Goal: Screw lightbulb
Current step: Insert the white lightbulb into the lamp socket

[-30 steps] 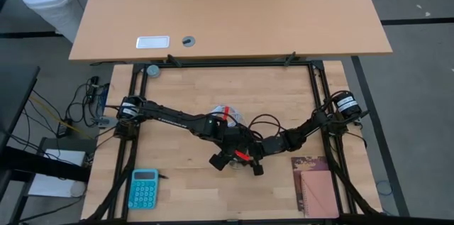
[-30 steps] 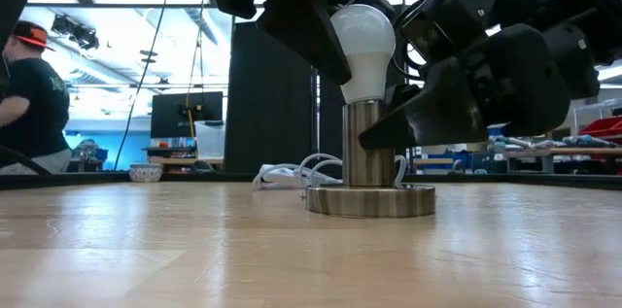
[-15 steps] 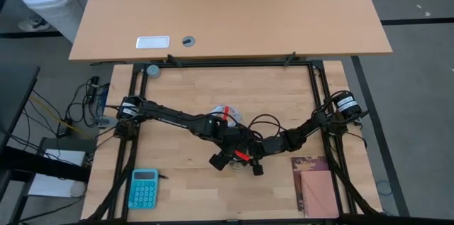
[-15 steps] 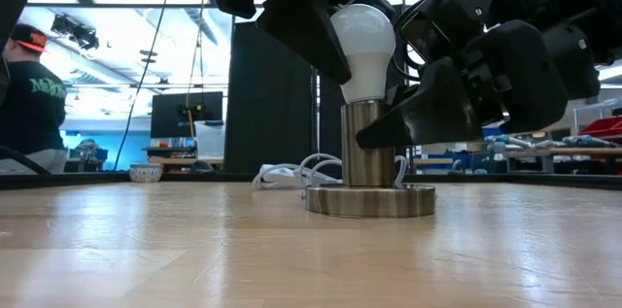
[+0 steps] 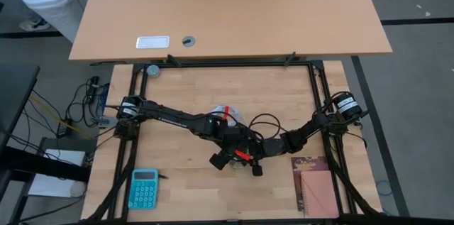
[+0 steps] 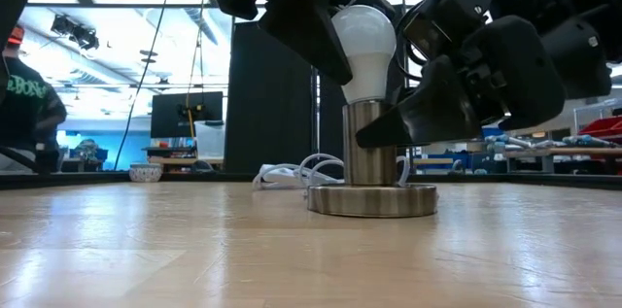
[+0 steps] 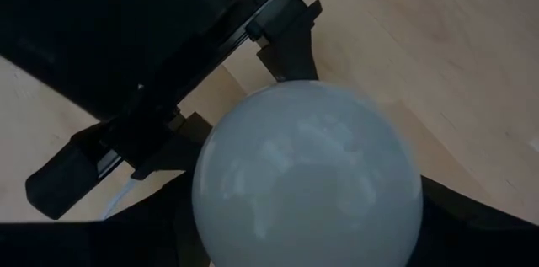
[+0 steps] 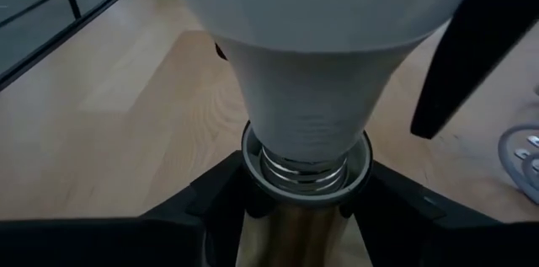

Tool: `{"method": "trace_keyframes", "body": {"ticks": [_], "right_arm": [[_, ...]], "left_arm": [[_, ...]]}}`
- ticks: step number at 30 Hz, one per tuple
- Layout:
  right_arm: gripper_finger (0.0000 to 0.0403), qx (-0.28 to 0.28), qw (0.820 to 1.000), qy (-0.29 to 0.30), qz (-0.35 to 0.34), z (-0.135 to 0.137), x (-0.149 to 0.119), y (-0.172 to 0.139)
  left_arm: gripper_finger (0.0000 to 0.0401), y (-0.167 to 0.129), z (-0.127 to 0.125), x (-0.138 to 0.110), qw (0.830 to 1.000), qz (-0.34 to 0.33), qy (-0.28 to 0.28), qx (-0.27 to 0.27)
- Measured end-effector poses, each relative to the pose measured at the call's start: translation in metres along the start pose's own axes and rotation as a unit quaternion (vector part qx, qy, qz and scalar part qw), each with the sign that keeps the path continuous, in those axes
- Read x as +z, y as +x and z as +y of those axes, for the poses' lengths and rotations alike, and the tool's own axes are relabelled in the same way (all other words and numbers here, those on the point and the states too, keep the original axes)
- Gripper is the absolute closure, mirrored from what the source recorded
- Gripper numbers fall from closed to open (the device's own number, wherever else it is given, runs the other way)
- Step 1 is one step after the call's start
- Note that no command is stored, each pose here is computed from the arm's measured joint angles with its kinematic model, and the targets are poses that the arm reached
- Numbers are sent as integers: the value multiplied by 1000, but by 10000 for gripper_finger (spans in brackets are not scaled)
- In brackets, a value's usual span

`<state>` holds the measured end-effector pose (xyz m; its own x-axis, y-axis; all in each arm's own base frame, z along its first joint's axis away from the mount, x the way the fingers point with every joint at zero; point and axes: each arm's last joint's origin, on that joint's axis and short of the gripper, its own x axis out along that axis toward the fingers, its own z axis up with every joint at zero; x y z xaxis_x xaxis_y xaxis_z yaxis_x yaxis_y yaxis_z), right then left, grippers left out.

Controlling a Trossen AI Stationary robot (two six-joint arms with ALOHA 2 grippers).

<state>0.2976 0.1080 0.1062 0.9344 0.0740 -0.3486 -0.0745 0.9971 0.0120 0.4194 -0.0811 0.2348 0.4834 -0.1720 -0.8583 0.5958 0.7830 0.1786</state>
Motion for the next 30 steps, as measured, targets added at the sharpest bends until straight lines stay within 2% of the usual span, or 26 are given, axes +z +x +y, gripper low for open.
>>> {"method": "trace_keyframes", "body": {"ticks": [12, 22, 30], "right_arm": [[211, -42, 999, 33, -6, 7, 1, -1], [211, -69, 997, 18, 9, 11, 10, 8], [211, -65, 998, 17, 8, 10, 11, 8]], "left_arm": [[130, 0, 0, 0, 1000, 1, -20, 2], [130, 6, 0, -1, 1000, 5, -25, -6], [131, 8, 0, -2, 1000, 9, -27, -11]]}}
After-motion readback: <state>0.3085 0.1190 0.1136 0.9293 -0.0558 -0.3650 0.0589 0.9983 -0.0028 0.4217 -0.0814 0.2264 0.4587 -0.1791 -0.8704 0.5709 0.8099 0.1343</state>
